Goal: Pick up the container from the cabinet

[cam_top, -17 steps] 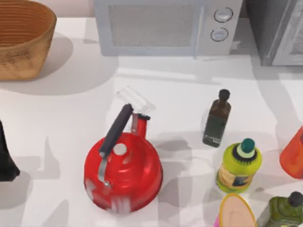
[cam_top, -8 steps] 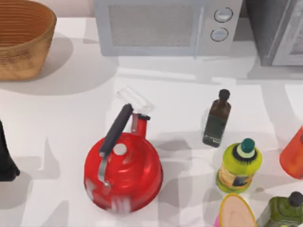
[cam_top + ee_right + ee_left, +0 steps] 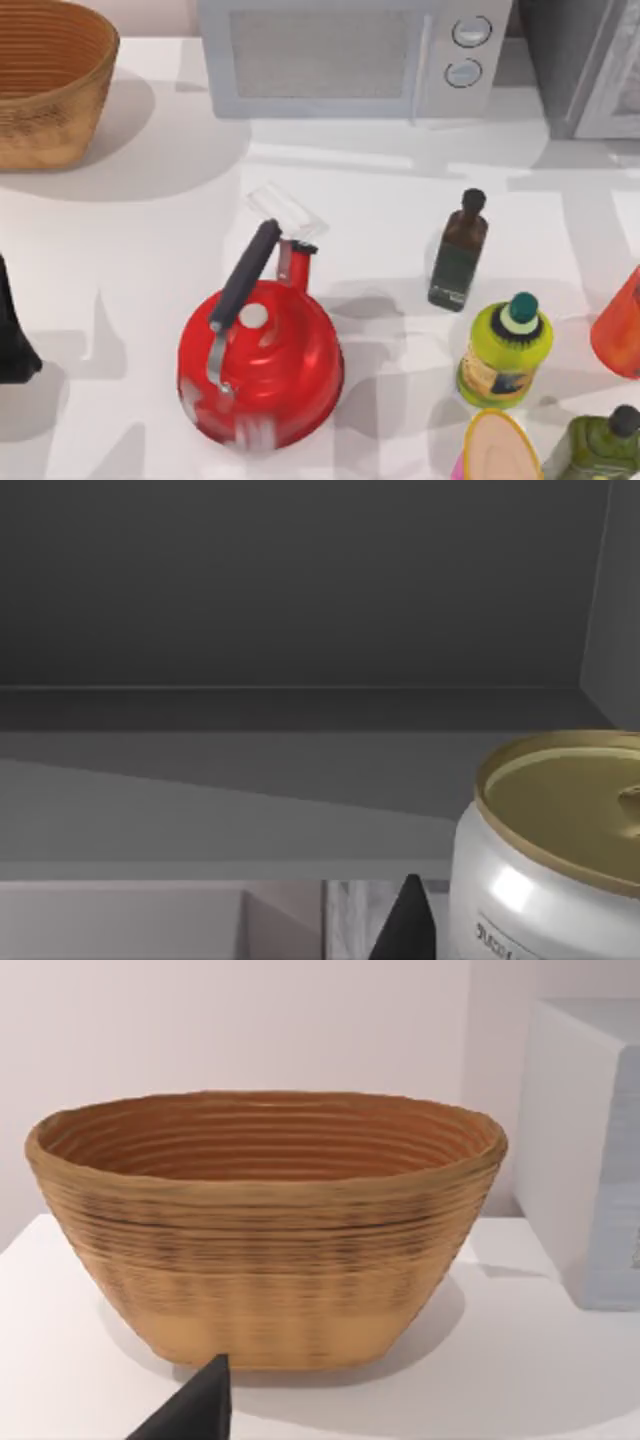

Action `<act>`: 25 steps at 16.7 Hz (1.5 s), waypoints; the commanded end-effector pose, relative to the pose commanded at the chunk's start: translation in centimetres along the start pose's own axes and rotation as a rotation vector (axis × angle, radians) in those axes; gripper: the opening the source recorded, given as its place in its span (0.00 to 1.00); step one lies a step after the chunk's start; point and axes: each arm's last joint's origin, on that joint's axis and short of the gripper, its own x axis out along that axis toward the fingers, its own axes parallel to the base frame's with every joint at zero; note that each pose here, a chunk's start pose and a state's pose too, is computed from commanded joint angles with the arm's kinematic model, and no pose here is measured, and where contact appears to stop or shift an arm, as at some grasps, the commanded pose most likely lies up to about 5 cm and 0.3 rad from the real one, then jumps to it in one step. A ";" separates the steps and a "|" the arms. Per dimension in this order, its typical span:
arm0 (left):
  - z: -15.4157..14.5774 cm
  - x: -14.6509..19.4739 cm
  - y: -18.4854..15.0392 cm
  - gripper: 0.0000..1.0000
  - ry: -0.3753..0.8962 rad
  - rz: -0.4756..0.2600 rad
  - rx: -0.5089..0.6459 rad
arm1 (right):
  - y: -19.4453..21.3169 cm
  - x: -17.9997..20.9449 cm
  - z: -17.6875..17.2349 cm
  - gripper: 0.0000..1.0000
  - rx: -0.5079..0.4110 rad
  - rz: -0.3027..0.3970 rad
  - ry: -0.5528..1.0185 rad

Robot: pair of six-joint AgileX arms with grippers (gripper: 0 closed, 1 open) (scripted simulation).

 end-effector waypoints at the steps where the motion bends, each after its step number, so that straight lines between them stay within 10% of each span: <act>1: 0.0 0.0 0.0 1.00 0.000 0.000 0.000 | -0.2 -0.2 -1.0 0.00 -0.002 -0.001 0.006; 18: 0.0 0.0 0.0 1.00 0.000 0.000 0.000 | -3.8 -5.0 -32.4 0.00 0.002 0.027 0.016; 25: 0.0 0.0 0.0 1.00 0.000 0.000 0.000 | -4.1 -4.8 -36.1 0.00 0.003 0.024 -0.005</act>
